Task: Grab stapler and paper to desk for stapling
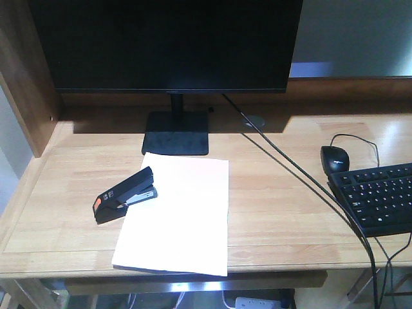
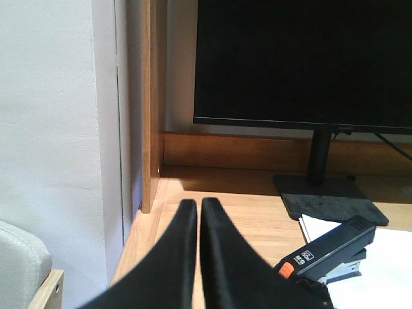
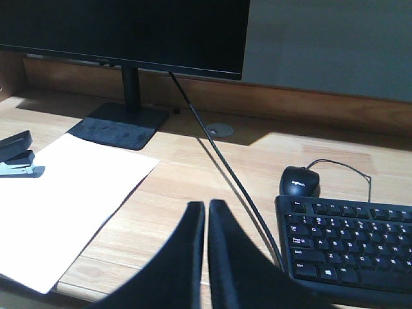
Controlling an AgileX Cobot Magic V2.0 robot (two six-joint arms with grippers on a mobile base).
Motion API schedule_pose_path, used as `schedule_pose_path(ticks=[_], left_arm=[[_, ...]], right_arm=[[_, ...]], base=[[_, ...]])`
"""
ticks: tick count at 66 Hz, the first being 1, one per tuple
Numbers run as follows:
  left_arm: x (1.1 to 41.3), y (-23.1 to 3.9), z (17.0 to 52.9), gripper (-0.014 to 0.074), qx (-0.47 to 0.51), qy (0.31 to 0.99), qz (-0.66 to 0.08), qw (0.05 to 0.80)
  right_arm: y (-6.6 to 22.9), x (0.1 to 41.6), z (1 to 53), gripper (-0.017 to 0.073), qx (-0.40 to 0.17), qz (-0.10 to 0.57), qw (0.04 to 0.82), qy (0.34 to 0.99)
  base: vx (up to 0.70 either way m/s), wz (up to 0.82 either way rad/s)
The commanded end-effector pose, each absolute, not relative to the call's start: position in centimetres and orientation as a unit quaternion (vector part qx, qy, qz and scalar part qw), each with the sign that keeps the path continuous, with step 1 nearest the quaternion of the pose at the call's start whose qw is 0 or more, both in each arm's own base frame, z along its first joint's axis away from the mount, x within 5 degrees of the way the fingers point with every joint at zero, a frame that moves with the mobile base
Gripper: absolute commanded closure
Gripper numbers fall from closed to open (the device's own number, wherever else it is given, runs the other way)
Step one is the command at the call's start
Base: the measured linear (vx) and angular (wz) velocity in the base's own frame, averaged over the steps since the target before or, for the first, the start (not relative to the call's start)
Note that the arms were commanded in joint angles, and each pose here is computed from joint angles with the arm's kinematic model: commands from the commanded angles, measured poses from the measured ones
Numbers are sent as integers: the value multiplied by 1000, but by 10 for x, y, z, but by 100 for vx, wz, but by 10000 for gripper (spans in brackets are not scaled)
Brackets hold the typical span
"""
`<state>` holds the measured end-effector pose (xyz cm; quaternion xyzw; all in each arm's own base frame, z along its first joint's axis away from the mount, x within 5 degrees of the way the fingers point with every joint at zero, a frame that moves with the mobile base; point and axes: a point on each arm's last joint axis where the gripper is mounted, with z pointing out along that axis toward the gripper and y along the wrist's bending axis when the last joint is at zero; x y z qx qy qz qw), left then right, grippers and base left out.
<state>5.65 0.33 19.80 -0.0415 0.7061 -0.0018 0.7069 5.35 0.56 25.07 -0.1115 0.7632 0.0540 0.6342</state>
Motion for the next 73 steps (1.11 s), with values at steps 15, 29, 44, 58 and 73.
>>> schedule_pose_path(ticks=[15,29,44,58,73], left_arm=[[56,3,195,601,-36,688,-3,725],[56,3,195,601,-36,689,-3,724],[56,3,195,601,-36,689,-3,724],[56,3,195,601,-36,689,-3,724],[56,3,195,601,-36,689,-3,724]], right_arm=[[7,53,265,568,-117,60,664,736],[7,53,265,568,-117,60,664,736],[7,53,265,568,-117,60,664,736],[7,53,265,568,-117,60,664,736],[7,53,265,568,-117,60,664,736]], base=[[0,0],[0,0],[0,0],[0,0],[0,0]])
